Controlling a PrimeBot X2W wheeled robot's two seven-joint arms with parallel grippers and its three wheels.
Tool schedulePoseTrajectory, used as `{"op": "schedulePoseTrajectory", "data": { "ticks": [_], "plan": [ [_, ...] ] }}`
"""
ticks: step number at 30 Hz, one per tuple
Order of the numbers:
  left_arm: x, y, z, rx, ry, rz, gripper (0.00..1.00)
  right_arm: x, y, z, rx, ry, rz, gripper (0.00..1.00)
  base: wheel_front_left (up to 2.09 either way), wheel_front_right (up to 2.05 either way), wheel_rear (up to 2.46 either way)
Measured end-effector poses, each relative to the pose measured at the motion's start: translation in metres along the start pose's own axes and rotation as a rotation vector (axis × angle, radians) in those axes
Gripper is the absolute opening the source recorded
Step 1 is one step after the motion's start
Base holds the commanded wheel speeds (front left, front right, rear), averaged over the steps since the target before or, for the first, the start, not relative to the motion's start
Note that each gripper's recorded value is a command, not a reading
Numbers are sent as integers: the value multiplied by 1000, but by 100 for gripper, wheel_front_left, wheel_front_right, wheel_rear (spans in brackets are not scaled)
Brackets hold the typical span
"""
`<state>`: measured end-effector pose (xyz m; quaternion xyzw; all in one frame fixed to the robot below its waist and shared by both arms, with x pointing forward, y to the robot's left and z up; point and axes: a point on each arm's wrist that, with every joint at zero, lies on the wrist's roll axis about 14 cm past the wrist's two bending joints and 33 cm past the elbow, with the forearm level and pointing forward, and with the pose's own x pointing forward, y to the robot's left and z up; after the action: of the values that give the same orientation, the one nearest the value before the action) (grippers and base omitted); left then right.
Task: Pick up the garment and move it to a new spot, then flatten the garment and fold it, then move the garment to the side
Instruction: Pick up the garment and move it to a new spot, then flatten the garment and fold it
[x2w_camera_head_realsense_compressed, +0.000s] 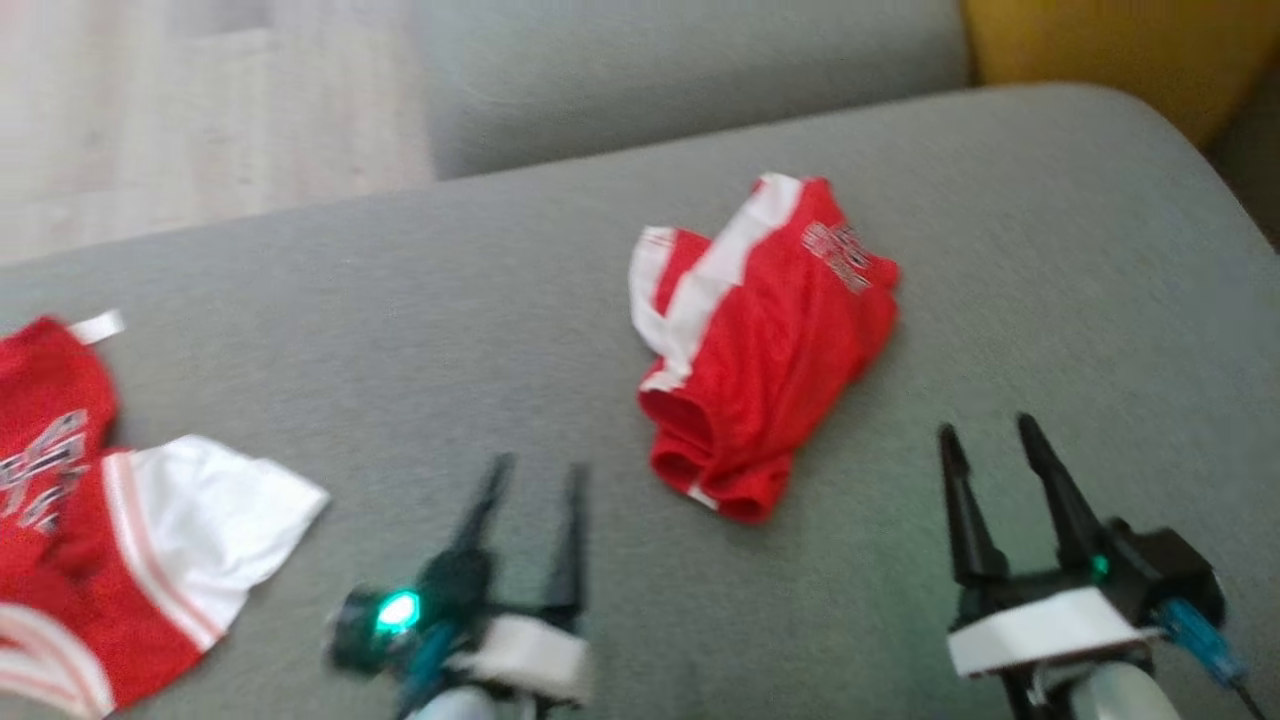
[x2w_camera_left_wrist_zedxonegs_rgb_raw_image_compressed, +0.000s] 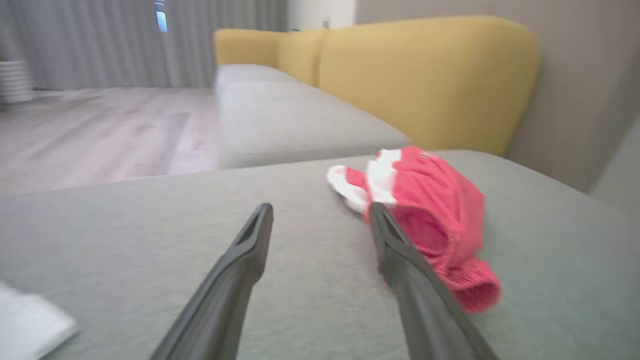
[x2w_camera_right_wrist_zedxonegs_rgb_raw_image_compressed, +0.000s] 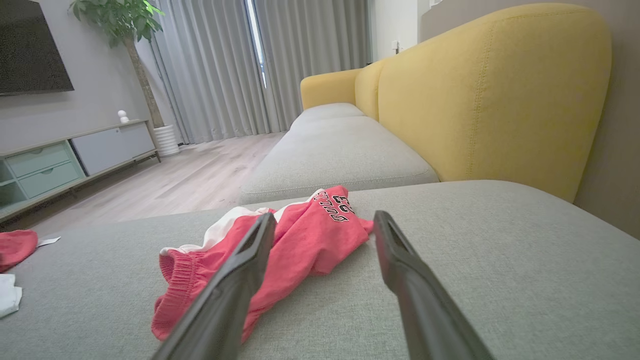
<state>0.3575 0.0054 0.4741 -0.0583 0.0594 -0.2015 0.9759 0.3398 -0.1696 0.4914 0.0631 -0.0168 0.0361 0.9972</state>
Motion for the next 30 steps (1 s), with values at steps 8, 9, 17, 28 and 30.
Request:
{"op": "schedulePoseTrajectory", "data": {
  "ticks": [8,9,17,28,30],
  "plan": [
    [-73,67,20,-44,-130,309,100,-18,11,-3,2,6,33,100,0,0,0],
    [-80,69,22,-53,-146,319,100,-21,16,-4,11,8,46,100,0,0,0],
    [-110,78,26,-32,-192,339,100,-35,30,-8,24,15,85,100,0,0,0],
    [-110,83,24,-7,-185,342,100,-36,35,-9,27,20,100,100,0,0,0],
    [-110,82,24,-10,-183,342,100,-35,36,-10,27,21,101,100,0,0,0]
  ]
}}
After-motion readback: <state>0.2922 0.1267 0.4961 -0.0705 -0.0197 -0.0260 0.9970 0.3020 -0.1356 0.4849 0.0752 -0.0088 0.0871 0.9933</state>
